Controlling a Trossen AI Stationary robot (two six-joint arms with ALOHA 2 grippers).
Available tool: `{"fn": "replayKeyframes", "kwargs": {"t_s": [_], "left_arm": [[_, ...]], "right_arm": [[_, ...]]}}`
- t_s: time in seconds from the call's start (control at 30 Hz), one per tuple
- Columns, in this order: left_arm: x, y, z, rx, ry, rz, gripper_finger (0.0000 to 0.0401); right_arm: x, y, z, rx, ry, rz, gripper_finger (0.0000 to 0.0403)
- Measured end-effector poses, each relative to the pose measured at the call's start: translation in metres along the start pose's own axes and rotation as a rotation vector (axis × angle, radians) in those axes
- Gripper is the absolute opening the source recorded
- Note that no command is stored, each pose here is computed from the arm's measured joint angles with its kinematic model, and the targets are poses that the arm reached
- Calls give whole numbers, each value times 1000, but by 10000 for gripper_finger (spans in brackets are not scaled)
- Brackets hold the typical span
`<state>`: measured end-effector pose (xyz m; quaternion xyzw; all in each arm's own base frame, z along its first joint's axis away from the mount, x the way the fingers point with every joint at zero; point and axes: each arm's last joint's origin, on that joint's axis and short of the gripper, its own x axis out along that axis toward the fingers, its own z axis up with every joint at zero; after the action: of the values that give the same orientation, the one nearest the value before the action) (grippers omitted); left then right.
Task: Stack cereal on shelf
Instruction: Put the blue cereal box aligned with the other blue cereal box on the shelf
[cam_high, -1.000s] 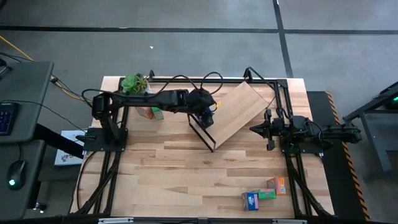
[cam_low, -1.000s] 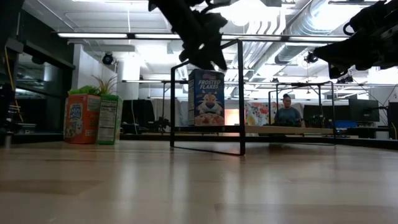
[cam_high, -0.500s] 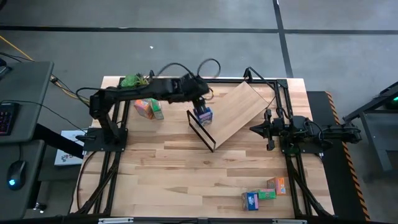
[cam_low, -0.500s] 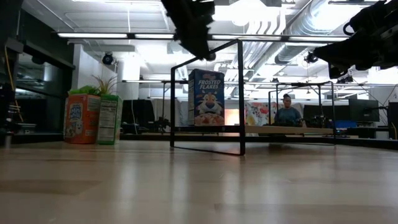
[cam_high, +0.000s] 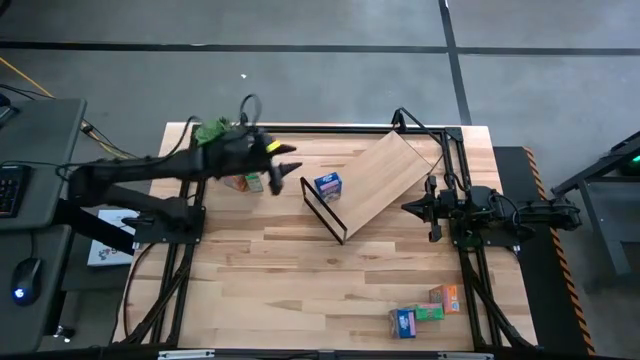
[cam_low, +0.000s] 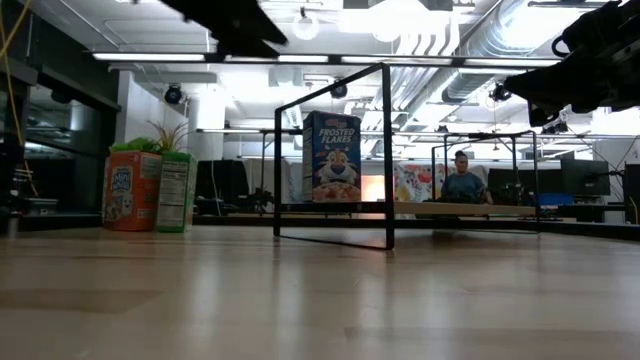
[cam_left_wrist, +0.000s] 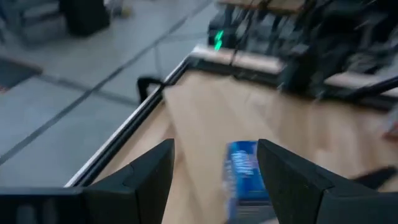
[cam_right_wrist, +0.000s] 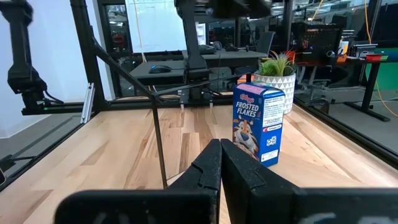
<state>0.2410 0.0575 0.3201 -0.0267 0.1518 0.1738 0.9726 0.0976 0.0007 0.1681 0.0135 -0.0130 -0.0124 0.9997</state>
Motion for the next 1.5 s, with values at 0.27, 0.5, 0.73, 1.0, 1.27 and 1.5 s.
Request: {"fn": "replayKeyframes", "kwargs": {"t_s": [0.27, 0.5, 0.73, 1.0, 1.27, 1.5], "left_arm": [[-46, -24, -44, -4, -288, -170, 221], [-63, -29, -70, -57, -473, -246, 220], [-64, -35, -77, -55, -439, -283, 220], [-58, -44, -82, -40, -393, -318, 220], [-56, -47, -84, -37, -382, -323, 220], [-56, -47, -84, -63, -380, -328, 220]], "right_arm": [[0, 0, 0, 0, 1, 0, 0], [0, 0, 0, 0, 1, 0, 0], [-1, -1, 16, 273, -169, -4, 0], [-7, 7, 54, 284, -544, 262, 0], [52, 22, 81, 199, -329, 216, 0], [118, 32, 114, 223, -110, 145, 0]]}}
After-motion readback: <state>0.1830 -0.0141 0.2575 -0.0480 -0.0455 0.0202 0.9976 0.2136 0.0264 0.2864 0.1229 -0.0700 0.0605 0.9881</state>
